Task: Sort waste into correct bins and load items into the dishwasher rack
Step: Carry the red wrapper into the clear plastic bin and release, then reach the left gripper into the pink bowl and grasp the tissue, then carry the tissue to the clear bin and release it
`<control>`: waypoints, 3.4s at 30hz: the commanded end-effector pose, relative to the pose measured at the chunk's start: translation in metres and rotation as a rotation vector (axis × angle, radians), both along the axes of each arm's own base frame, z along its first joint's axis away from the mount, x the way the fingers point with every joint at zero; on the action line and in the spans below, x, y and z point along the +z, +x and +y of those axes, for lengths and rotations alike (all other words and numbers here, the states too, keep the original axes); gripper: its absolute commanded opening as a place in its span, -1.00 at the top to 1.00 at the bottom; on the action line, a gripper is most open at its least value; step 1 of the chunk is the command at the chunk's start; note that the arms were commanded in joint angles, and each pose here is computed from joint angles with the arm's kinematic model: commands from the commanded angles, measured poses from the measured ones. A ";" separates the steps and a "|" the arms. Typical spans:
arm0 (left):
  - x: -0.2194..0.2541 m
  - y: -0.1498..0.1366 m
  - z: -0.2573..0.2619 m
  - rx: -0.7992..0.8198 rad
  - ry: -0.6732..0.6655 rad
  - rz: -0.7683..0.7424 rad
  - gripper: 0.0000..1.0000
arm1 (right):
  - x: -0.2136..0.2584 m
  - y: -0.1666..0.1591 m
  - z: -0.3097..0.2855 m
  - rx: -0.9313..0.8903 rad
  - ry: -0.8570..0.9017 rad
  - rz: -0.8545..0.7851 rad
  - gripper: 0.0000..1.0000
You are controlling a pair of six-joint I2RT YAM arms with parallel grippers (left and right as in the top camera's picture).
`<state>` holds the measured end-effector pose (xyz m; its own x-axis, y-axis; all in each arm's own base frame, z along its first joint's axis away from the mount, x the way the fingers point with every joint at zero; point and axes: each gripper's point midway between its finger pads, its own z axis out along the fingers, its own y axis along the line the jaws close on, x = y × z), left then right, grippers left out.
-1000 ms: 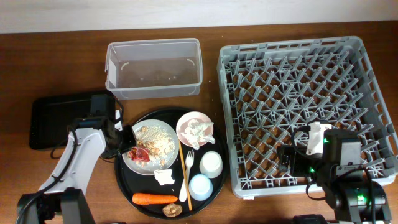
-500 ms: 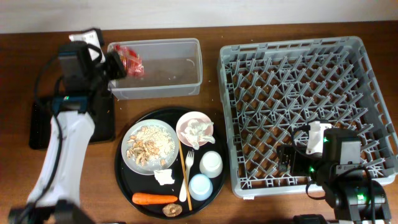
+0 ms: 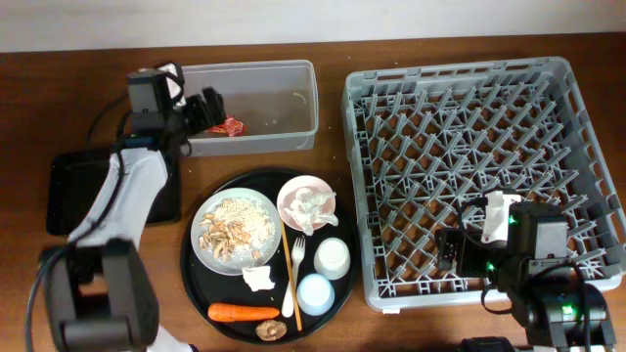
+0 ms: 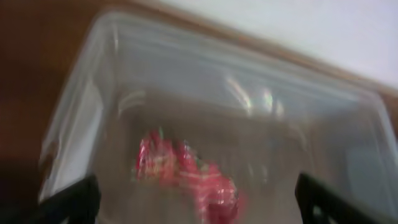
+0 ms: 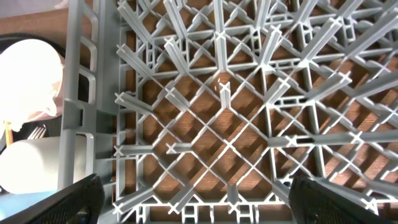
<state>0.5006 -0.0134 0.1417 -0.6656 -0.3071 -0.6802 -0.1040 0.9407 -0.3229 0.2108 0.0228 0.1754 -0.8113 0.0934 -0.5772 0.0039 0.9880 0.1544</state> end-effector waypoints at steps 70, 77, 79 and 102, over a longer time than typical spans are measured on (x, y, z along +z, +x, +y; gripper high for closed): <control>-0.111 -0.198 -0.207 -0.496 0.093 0.887 -0.48 | 0.006 0.001 0.002 0.003 0.009 -0.017 -0.97; -0.115 -0.200 -0.212 -0.507 0.103 0.891 0.99 | 0.006 0.001 0.002 0.003 0.009 -0.017 -0.97; -0.106 -0.187 -0.209 -0.490 0.088 0.867 0.99 | 0.006 0.001 0.002 0.003 0.009 -0.017 -0.97; 0.045 -0.005 -0.071 -0.088 0.268 0.335 -0.34 | 0.006 0.001 0.002 0.003 0.009 -0.017 -0.97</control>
<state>0.5121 -0.0919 0.1445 -0.8901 -0.0808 -0.4485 -0.0742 0.9967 -0.0324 0.2108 0.0228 0.1763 -0.8106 0.0965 -0.5776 0.0060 0.9877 0.1565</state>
